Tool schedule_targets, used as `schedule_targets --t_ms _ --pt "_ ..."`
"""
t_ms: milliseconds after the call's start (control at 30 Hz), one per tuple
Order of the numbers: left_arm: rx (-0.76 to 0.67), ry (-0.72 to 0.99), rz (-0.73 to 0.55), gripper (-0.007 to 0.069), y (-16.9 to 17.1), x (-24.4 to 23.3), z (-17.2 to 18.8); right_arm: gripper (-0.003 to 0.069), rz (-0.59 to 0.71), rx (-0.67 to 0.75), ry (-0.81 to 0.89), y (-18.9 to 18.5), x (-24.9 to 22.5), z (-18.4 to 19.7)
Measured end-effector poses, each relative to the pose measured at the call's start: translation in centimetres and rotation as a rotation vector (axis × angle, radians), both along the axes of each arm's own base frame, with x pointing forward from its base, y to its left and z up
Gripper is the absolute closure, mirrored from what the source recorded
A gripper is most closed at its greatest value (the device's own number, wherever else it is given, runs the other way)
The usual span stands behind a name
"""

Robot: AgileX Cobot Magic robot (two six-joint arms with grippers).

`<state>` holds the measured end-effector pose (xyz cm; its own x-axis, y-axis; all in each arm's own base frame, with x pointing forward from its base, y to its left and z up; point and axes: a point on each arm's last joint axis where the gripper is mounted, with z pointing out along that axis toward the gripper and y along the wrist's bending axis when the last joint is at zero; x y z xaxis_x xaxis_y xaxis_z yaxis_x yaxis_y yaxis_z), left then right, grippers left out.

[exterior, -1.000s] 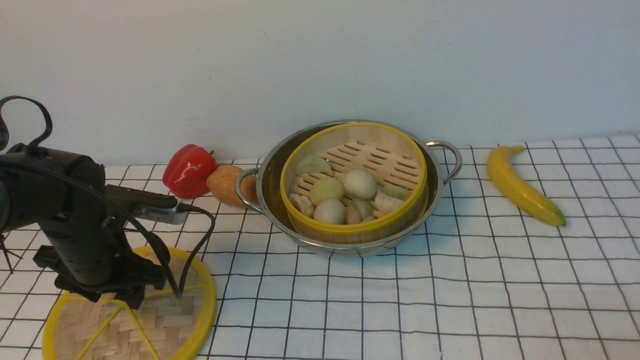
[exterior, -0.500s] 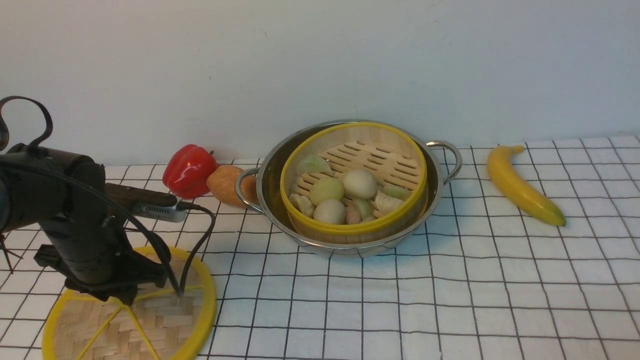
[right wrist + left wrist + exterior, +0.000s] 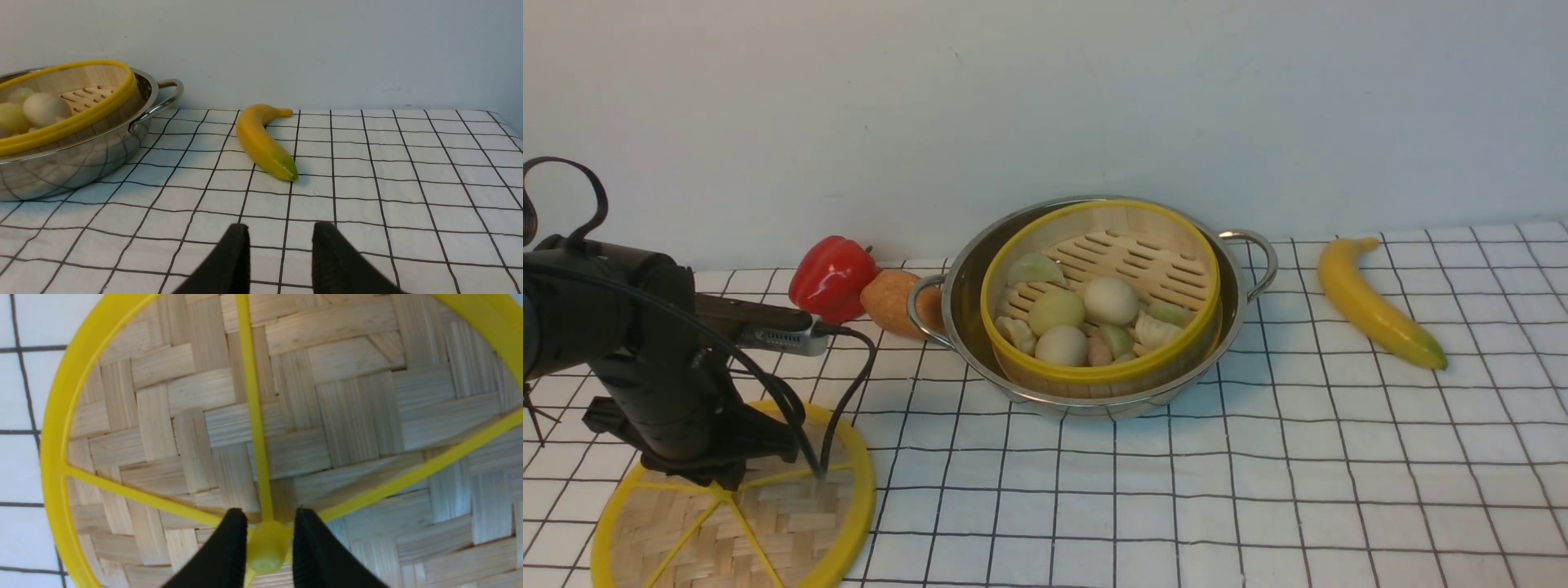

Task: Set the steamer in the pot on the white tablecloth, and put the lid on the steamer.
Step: 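Grasp the bamboo steamer lid lying on the table by its centre knob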

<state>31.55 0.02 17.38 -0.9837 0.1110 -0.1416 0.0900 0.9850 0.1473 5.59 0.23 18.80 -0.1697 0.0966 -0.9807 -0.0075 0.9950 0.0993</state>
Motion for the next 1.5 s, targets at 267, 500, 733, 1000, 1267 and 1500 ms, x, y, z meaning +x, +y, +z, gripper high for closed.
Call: schedule_targets --t_ms 267,500,733,1000,1267,1500 --pt "-0.009 0.011 0.023 0.0316 -0.04 -0.13 -0.03 0.0419 0.000 0.000 0.000 0.00 0.00 0.00" --pt "-0.017 0.005 0.075 0.0357 -0.04 -0.12 -0.04 0.0419 -0.001 0.008 0.000 0.00 0.00 0.00" --pt "-0.014 0.025 0.093 0.0389 0.00 -0.32 -0.08 0.0419 -0.004 0.024 0.001 0.00 0.00 0.00" --pt "-0.014 0.054 0.124 0.0383 0.10 -0.30 -0.80 0.0419 -0.004 0.027 0.001 0.00 0.00 0.00" --pt "-0.009 0.058 0.120 0.0473 0.14 -0.27 -0.96 0.0419 -0.004 0.027 0.001 0.00 0.00 0.00" --pt "0.007 0.081 0.093 0.0505 0.23 -0.26 -0.67 0.0419 -0.004 0.027 0.001 0.00 0.00 0.00"
